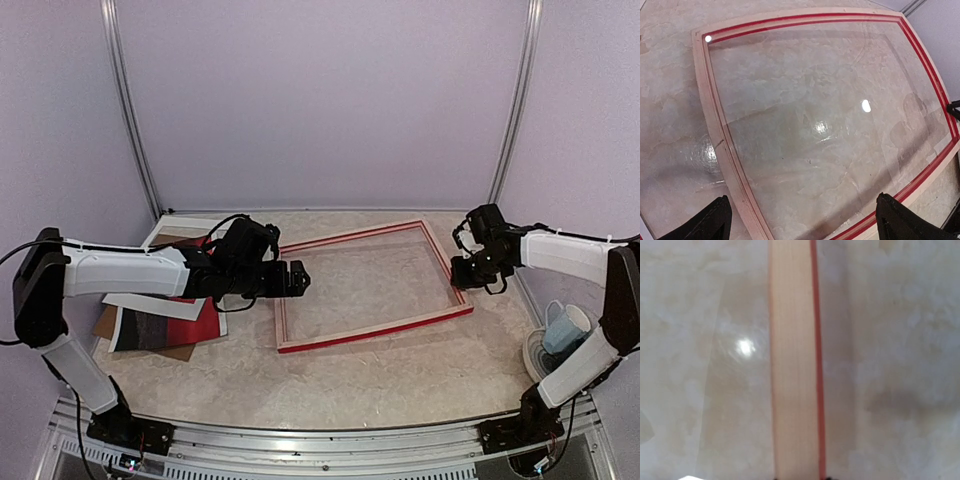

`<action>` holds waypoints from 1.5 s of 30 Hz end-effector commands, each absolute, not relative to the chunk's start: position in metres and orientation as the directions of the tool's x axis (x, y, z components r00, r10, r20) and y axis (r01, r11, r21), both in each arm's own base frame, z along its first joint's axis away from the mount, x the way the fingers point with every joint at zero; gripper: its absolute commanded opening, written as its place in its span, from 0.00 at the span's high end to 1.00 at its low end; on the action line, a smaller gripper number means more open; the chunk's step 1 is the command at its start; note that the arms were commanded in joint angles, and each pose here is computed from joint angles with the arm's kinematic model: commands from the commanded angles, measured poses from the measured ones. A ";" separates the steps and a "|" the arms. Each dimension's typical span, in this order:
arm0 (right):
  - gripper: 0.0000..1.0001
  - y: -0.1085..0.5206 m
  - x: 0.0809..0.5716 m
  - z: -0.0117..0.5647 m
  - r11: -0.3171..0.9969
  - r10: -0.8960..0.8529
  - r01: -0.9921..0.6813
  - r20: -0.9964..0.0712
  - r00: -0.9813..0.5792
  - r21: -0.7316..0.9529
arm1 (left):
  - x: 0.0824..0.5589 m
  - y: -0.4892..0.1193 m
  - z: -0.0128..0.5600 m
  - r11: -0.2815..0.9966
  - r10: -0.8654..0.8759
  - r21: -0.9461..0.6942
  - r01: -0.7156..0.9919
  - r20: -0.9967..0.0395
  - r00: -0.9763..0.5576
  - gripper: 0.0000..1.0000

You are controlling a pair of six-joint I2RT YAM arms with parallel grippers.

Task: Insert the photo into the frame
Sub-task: Place the object at the center of the board.

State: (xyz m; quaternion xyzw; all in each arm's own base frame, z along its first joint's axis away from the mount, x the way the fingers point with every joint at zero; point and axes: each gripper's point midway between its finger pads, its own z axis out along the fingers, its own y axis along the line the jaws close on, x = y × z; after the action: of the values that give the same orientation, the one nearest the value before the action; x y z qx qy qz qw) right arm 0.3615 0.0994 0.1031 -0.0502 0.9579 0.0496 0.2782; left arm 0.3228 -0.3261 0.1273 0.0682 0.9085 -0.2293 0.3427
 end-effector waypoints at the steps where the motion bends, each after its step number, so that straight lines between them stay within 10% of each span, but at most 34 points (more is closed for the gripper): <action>1: 1.00 0.112 0.373 0.119 0.985 0.019 -0.093 -0.627 -0.779 0.146 | 0.335 -0.306 0.142 0.908 -0.097 -0.362 0.212 -0.673 -0.733 0.01; 24: 1.00 0.111 0.313 0.037 0.984 0.068 -0.015 -0.460 -0.885 0.176 | 0.417 -0.284 0.148 0.925 -0.159 -0.357 0.133 -0.678 -0.717 0.01; 34: 0.53 0.113 0.335 0.071 0.988 0.042 -0.040 -0.512 -0.858 0.148 | 0.440 -0.300 0.167 0.898 -0.148 -0.391 0.202 -0.700 -0.699 0.01; 45: 0.29 0.169 0.421 0.148 0.943 0.012 -0.205 -0.645 -0.764 0.261 | 0.455 -0.363 0.170 0.758 -0.080 -0.512 0.404 -0.688 -0.722 0.01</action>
State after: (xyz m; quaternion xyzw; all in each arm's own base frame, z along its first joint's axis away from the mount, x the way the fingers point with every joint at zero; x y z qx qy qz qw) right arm 0.3981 0.1425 0.1369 -0.0199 0.9342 0.1221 0.3346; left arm 0.4512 -0.3336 0.1759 0.0525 0.8777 -0.2896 0.3781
